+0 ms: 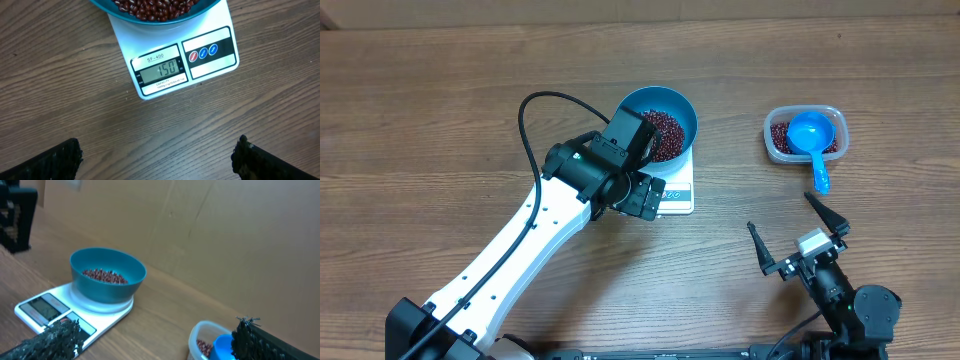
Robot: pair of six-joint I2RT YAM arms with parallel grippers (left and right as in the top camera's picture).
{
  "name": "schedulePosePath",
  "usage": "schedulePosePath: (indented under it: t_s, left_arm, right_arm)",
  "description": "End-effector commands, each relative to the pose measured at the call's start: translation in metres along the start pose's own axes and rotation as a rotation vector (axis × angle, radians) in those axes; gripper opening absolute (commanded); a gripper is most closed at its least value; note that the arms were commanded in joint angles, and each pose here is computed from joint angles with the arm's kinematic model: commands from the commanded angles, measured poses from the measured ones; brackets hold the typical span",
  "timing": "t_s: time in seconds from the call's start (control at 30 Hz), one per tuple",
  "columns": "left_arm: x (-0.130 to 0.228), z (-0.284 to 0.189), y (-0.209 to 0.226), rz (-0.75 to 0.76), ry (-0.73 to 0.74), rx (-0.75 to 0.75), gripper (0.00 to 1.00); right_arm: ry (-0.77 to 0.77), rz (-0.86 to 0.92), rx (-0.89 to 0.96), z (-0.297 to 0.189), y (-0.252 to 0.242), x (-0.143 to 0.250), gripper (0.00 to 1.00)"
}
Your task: Scoop item into bowl and weigh 150g on scale
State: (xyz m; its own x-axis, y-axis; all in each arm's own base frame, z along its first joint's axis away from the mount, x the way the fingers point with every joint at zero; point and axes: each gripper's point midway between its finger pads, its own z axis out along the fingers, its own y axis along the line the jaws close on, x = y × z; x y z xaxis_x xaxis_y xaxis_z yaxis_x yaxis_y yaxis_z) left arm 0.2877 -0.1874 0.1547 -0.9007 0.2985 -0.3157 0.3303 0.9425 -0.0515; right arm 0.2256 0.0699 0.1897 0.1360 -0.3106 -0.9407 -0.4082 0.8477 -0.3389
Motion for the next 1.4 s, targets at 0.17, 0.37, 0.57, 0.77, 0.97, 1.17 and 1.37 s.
schedulePosePath:
  t_s: [0.17, 0.37, 0.57, 0.77, 0.97, 1.17, 1.37]
  left_arm:
    - [-0.0036, -0.0092, -0.0003, -0.008, -0.029, 0.014, 1.00]
    - [-0.0036, -0.0092, -0.0003, -0.008, -0.029, 0.014, 0.99]
    - [-0.0036, -0.0092, -0.0003, -0.008, -0.029, 0.014, 0.99]
    - [-0.0036, -0.0092, -0.0003, -0.008, -0.029, 0.014, 1.00]
    - [-0.0036, -0.0092, -0.0003, -0.008, -0.029, 0.014, 1.00]
    - [-0.0036, -0.0092, -0.0004, -0.008, -0.029, 0.014, 0.99]
    - [-0.0036, -0.0092, -0.0003, -0.008, -0.029, 0.014, 1.00]
  right_arm:
    - [0.020, 0.014, 0.035, 0.0022, -0.0033, 0.0154, 1.00]
    - [-0.007, -0.001, 0.043, 0.0035, -0.0043, 0.0141, 1.00]
    - [-0.006, -0.001, 0.045, 0.0035, -0.0046, 0.0143, 1.00]
    - [-0.006, -0.001, 0.045, 0.0035, -0.0046, 0.0142, 1.00]
    - [-0.006, -0.001, 0.045, 0.0035, -0.0046, 0.0142, 1.00]
    - [-0.006, -0.001, 0.045, 0.0035, -0.0046, 0.0142, 1.00]
    - [-0.006, -0.001, 0.045, 0.0035, -0.0046, 0.0142, 1.00]
